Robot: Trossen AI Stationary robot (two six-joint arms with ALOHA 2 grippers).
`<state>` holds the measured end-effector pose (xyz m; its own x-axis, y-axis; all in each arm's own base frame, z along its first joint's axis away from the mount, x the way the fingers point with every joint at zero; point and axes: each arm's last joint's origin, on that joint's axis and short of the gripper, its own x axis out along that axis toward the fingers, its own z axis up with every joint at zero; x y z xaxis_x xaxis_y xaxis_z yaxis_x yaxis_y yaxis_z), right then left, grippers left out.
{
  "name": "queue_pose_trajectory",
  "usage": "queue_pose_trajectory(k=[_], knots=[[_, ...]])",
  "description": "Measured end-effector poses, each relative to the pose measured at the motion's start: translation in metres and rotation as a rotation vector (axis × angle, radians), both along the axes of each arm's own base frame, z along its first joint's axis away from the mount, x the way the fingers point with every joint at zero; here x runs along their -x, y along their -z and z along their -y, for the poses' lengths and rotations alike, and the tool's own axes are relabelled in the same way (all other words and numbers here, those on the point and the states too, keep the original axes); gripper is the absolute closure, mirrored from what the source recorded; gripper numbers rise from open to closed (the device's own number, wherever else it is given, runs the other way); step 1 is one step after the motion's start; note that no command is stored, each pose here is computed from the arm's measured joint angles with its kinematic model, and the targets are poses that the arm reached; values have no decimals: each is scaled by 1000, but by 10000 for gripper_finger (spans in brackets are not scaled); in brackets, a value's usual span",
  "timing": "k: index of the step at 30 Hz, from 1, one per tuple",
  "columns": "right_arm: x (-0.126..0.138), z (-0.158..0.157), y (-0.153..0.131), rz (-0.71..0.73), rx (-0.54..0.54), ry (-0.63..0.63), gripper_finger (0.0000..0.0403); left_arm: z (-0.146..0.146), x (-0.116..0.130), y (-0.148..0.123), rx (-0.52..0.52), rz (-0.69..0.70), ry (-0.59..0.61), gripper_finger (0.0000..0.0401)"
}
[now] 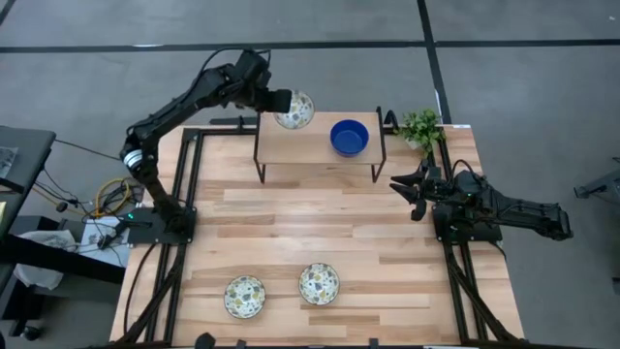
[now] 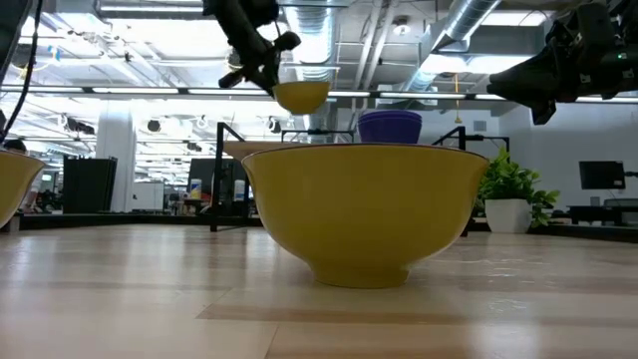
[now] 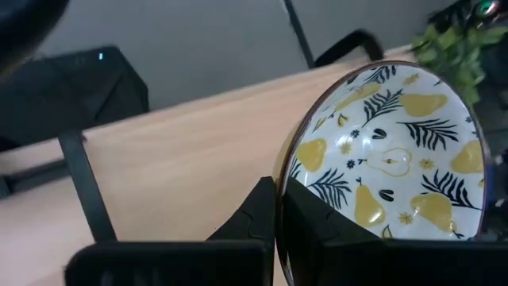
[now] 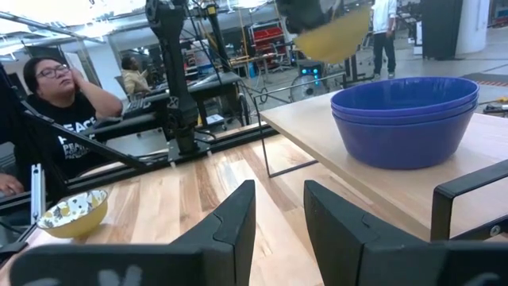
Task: Pick & Place Mini bowls
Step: Put the top right white patterned bowl on the shelf
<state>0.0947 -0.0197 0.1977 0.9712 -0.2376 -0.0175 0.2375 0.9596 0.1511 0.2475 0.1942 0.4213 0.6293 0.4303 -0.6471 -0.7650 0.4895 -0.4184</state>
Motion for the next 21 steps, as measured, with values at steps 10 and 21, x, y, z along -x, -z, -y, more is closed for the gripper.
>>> queue_pose_trajectory(k=[10, 21], knots=[[0, 0, 0, 0, -2, 0, 305, -9, -16, 24, 73, -89, 16, 393], [0, 0, 0, 1, -4, -1, 305, -9, -23, 37, 114, -145, 90, 393]])
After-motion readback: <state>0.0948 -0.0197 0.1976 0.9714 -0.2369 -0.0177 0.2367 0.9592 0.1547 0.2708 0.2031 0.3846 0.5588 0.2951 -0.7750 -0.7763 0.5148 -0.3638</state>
